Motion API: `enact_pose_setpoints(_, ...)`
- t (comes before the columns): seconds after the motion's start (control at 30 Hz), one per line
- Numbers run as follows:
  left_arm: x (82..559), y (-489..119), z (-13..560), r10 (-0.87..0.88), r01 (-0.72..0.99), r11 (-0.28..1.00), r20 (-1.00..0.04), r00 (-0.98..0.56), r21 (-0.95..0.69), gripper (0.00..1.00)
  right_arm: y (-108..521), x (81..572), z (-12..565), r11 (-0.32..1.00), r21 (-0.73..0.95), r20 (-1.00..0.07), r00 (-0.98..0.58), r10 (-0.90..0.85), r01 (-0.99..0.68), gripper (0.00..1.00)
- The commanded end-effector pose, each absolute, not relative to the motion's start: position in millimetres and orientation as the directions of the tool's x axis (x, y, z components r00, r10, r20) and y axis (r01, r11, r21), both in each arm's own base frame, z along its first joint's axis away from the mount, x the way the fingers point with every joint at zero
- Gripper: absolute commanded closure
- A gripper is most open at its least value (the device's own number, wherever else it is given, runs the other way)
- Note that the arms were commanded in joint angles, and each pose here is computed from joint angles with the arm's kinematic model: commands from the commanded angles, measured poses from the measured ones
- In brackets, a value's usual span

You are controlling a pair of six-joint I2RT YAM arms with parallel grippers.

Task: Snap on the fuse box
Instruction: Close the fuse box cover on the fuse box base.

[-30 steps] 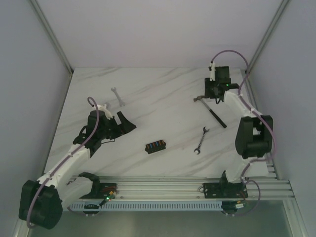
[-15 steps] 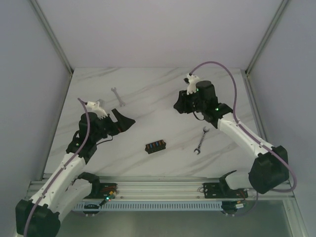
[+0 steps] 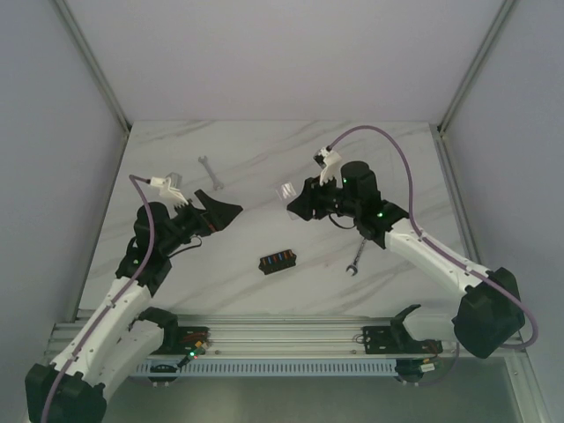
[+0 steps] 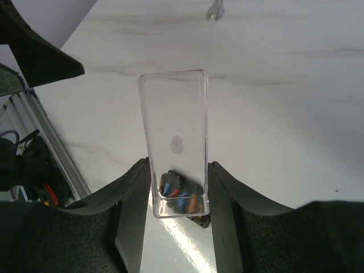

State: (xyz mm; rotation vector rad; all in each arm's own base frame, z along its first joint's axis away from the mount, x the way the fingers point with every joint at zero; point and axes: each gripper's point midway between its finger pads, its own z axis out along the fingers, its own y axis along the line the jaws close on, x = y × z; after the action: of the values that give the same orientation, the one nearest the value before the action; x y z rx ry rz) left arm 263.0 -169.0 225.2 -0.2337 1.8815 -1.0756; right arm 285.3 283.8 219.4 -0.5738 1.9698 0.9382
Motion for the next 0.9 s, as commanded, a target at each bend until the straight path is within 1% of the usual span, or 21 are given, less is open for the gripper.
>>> enact_pose_setpoints(0.0, 255, -181, 203, -0.54, 0.235, 0.564, -0.568, -0.621, -0.792, 0.01, 290, 272, 210, 0.584, 0.398, -0.849, -0.525, -0.058, -0.707, 0.73)
enact_pose_setpoints(0.1, 241, -190, 176, -0.517, 0.195, 0.562, -0.525, -0.676, -0.804, 0.01, 289, 265, 198, 0.587, 0.387, -0.847, -0.526, -0.079, -0.711, 0.73)
enact_pose_setpoints(0.2, 223, -197, 145, -0.508, 0.127, 0.554, -0.455, -0.731, -0.822, 0.02, 292, 261, 189, 0.581, 0.39, -0.841, -0.533, -0.091, -0.714, 0.73)
enact_pose_setpoints(0.37, 185, -210, 98, -0.484, 0.024, 0.548, -0.341, -0.806, -0.836, 0.07, 296, 259, 181, 0.577, 0.39, -0.839, -0.536, -0.1, -0.718, 0.73)
enact_pose_setpoints(0.5, 163, -216, 74, -0.471, -0.023, 0.56, -0.296, -0.831, -0.828, 0.11, 295, 260, 175, 0.586, 0.384, -0.835, -0.54, -0.11, -0.713, 0.73)
enact_pose_setpoints(0.7, 158, -227, 67, -0.448, -0.016, 0.578, -0.301, -0.842, -0.816, 0.22, 296, 263, 171, 0.597, 0.381, -0.833, -0.542, -0.11, -0.706, 0.73)
enact_pose_setpoints(0.77, 157, -232, 61, -0.432, -0.018, 0.591, -0.297, -0.851, -0.807, 0.3, 295, 264, 170, 0.605, 0.377, -0.832, -0.544, -0.112, -0.701, 0.73)
enact_pose_setpoints(0.8, 157, -237, 60, -0.419, -0.014, 0.593, -0.293, -0.859, -0.805, 0.35, 294, 265, 169, 0.608, 0.374, -0.832, -0.543, -0.114, -0.7, 0.73)
enact_pose_setpoints(0.87, 155, -245, 54, -0.391, -0.013, 0.608, -0.286, -0.875, -0.794, 0.42, 293, 265, 168, 0.615, 0.37, -0.831, -0.544, -0.116, -0.696, 0.73)
